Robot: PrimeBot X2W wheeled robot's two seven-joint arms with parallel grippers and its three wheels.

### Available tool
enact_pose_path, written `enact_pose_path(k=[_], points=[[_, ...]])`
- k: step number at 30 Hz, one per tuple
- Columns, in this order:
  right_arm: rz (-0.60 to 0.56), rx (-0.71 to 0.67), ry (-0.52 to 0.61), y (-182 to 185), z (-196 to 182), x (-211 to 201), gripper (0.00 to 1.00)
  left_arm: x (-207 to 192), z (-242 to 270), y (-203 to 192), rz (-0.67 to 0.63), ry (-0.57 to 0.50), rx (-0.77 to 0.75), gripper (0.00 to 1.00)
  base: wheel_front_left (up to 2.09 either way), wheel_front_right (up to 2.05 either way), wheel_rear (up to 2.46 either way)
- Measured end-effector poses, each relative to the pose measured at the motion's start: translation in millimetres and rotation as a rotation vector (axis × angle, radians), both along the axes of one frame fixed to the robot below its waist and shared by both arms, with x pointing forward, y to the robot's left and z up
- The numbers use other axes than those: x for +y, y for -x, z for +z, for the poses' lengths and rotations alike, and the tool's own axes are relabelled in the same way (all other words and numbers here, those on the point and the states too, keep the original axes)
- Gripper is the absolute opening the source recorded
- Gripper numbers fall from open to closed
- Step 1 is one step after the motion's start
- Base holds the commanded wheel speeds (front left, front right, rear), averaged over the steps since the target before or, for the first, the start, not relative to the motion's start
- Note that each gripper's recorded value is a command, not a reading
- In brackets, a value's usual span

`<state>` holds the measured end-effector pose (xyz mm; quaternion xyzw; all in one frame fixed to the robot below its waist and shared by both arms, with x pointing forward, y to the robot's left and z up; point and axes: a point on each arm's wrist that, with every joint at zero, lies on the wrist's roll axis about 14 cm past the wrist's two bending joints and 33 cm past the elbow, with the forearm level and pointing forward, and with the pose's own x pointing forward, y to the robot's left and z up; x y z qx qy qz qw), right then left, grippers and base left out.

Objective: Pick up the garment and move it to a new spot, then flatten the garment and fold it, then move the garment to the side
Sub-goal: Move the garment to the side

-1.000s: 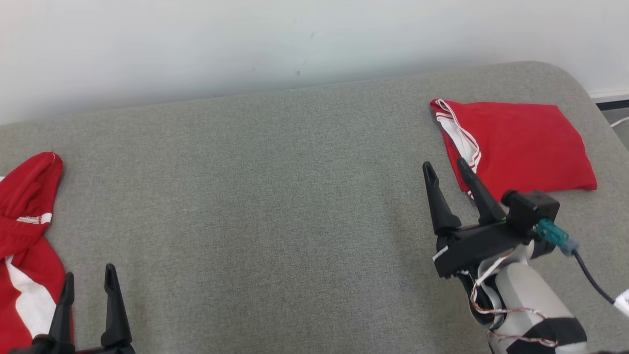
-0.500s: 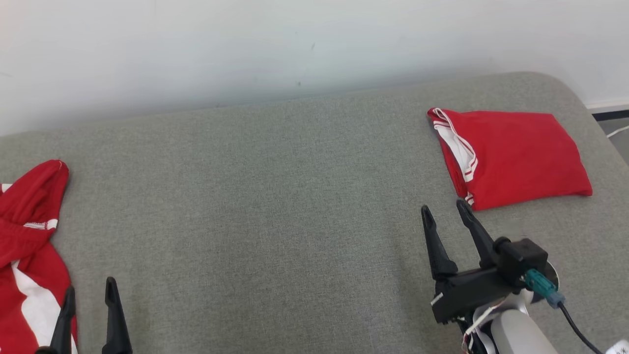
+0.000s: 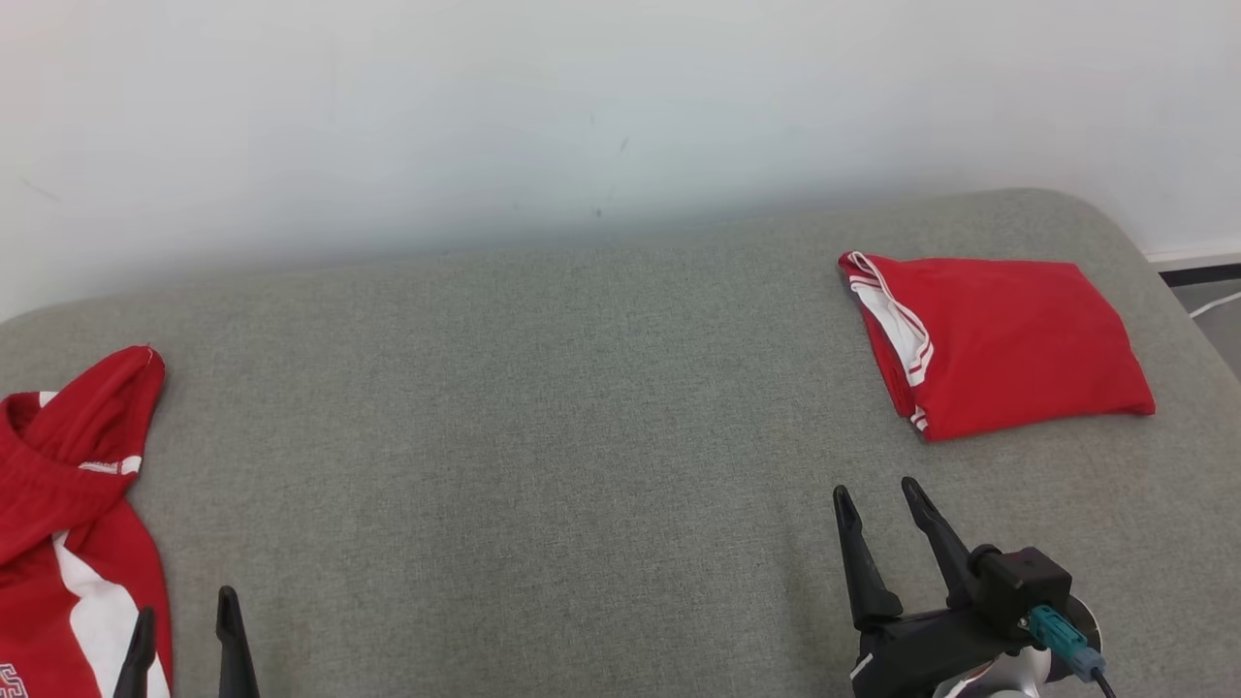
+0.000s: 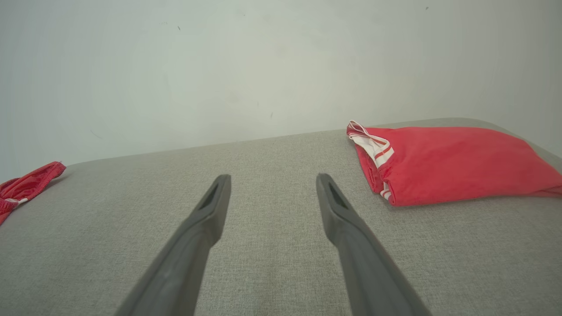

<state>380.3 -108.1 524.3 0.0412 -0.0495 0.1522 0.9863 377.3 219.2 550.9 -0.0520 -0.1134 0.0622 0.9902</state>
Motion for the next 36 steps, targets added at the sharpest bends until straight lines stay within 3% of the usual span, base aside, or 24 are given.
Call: enact_pose_path(k=[36], points=[[-0.01, 0.011, -0.002, 14.9, 4.3, -0.3, 1.0, -14.1, -1.2, 10.0, -0.062, -0.137, 0.02, 1.0, 0.0, 0.0, 0.0]])
